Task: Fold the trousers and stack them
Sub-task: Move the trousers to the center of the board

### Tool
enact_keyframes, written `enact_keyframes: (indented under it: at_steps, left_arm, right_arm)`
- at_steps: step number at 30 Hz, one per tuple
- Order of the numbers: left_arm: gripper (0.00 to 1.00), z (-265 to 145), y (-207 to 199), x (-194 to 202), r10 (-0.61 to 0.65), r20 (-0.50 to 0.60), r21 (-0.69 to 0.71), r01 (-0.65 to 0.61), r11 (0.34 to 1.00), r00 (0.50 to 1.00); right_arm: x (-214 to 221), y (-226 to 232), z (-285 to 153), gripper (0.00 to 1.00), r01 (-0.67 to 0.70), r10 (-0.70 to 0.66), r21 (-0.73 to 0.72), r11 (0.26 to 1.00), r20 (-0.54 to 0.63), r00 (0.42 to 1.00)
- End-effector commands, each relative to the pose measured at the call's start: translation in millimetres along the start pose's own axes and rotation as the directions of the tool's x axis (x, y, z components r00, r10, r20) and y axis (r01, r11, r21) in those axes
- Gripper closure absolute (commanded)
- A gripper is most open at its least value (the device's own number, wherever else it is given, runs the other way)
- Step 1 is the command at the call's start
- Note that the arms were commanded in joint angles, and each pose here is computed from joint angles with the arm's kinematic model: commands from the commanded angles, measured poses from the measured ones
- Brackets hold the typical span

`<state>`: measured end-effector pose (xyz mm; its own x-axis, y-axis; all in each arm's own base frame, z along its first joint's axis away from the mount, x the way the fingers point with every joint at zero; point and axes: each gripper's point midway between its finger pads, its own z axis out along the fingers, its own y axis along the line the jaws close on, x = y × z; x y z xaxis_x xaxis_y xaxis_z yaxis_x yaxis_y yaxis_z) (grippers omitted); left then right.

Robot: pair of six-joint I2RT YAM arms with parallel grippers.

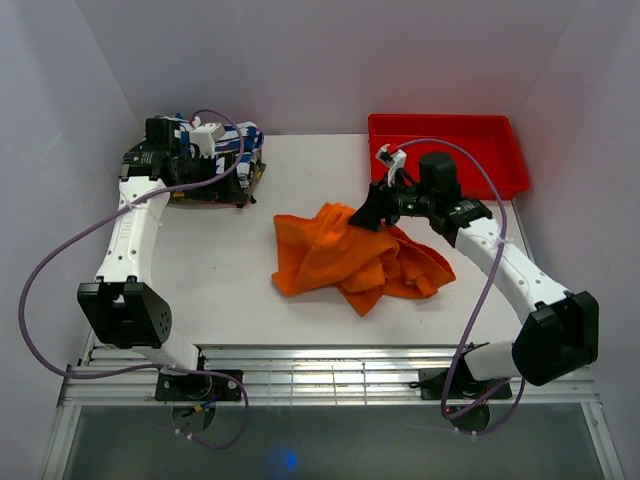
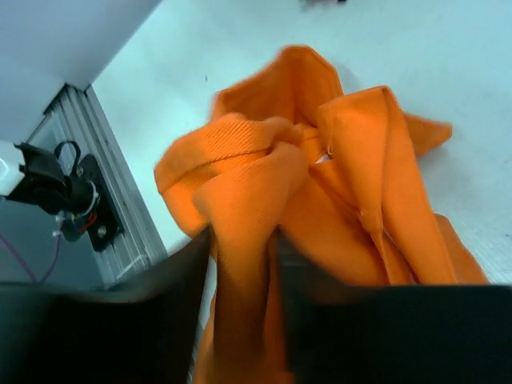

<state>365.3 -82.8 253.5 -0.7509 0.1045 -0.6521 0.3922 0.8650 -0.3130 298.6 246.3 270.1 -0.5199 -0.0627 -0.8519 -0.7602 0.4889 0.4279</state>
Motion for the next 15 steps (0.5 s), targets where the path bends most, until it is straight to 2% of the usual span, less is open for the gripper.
enact_keyframes:
  at_steps: [1,3,4,8,10,11,12,13,15]
  left_arm:
    - [0.02,-9.3,-10.8,4.7,0.034,0.022,0.034,-0.035,0.999,0.999]
    - [0.02,-4.8,-10.6,15.2,0.05,-0.004,0.052,-0.05,0.997,0.999]
    - [0.02,-2.5,-14.9,19.2,0.06,-0.011,0.088,-0.058,0.994,0.998]
    - [0.02,10.5,-21.0,47.1,0.09,-0.072,0.184,-0.075,0.98,0.993]
    - [0.02,21.8,-21.0,76.8,0.128,-0.131,0.246,-0.092,0.965,0.983]
    - [0.02,25.4,-19.9,92.4,0.175,-0.148,0.274,-0.13,0.953,0.973]
    - [0.02,30.1,-18.3,111.4,0.188,-0.18,0.291,-0.13,0.948,0.966]
    - [0.02,35.0,-13.3,118.1,0.203,-0.193,0.277,-0.145,0.95,0.96]
    - [0.02,46.5,-7.0,117.5,0.121,-0.216,0.242,-0.067,0.968,0.969]
  right_arm:
    - [-9.7,-0.6,13.8,0.34,0.132,-0.132,0.006,0.991,-0.006,0.991]
    - [-16.6,-9.8,9.4,0.24,0.178,-0.177,0.068,0.982,-0.013,0.984]
    - [-10.6,-18.9,3.6,0.22,0.237,-0.231,0.108,0.965,-0.067,0.971]
    - [-0.3,-41.5,-17.0,0.23,0.326,-0.289,0.191,0.926,-0.199,0.936]
    - [9.1,-57.9,-29.9,0.21,0.384,-0.324,0.229,0.894,-0.26,0.91]
    - [11.6,-62.2,-31.9,0.16,0.411,-0.341,0.23,0.882,-0.289,0.895]
    - [15.4,-66.6,-26.2,0.08,0.439,-0.367,0.191,0.878,-0.319,0.874]
    - [10.0,-61.6,-17.9,0.1,0.444,-0.381,0.141,0.885,-0.329,0.864]
    - [11.3,-63.4,22.5,0.1,0.454,-0.411,0.024,0.891,-0.382,0.828]
